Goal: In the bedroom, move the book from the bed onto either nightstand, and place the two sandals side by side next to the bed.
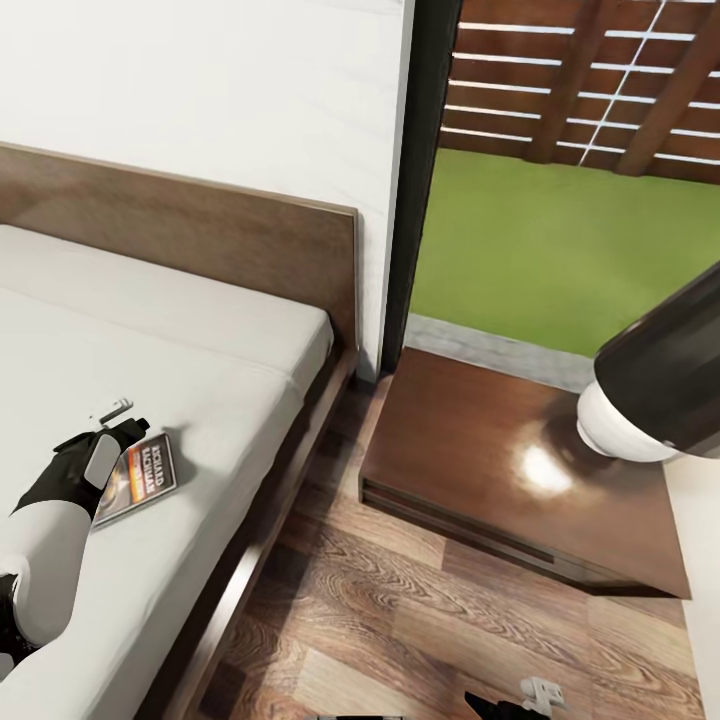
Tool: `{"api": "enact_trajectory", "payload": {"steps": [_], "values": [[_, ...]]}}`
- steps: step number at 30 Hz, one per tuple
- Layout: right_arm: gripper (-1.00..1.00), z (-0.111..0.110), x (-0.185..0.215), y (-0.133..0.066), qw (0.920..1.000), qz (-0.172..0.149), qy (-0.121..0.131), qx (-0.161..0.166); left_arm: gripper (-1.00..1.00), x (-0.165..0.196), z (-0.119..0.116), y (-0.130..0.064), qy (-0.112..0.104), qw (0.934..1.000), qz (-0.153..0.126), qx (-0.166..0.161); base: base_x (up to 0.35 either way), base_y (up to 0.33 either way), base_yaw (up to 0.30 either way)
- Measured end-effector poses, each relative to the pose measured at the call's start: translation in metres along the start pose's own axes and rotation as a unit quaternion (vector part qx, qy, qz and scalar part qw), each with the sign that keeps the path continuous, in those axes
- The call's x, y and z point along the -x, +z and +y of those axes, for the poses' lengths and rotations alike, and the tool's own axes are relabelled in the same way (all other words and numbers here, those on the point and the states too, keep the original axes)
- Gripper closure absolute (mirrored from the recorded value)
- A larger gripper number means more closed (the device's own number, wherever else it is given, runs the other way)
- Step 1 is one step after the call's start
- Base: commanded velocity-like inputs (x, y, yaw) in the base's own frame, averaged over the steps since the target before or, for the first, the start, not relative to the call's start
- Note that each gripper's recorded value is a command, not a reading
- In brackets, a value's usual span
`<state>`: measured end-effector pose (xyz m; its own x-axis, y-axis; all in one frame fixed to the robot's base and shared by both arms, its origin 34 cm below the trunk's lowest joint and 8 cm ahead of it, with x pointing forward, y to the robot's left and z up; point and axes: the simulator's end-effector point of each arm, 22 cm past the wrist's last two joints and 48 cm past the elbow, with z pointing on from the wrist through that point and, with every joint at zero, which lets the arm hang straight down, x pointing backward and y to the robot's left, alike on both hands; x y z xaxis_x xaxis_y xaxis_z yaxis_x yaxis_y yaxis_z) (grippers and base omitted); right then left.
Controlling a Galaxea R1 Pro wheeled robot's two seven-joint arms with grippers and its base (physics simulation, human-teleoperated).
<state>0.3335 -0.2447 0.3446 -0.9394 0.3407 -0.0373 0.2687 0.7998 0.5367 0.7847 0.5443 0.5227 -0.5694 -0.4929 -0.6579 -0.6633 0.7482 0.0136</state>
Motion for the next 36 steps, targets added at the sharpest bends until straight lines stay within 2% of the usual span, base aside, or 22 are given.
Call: {"api": "enact_trajectory", "payload": {"steps": [17,22,31,36], "values": [[-1.0,-0.002,-0.001,0.003,1.0,0.0,0.0,0.0,-1.0,-0.003,0.0,0.003,0.0,1.0,0.0,0.0,0.0,0.0,0.0],[-1.0,-0.008,-0.002,0.011,1.0,0.0,0.0,0.0,-1.0,-0.007,0.001,0.009,0.003,1.0,-0.003,0.0,0.0,0.0,0.0],[-1.0,-0.008,-0.002,0.011,1.0,0.0,0.0,0.0,-1.0,-0.008,0.001,0.009,0.003,1.0,-0.002,0.001,0.0,0.0,0.0],[-1.0,-0.013,-0.003,0.019,1.0,0.0,0.0,0.0,-1.0,-0.007,0.0,0.014,0.001,0.9999,-0.011,-0.002,0.0,0.0,0.0]]}}
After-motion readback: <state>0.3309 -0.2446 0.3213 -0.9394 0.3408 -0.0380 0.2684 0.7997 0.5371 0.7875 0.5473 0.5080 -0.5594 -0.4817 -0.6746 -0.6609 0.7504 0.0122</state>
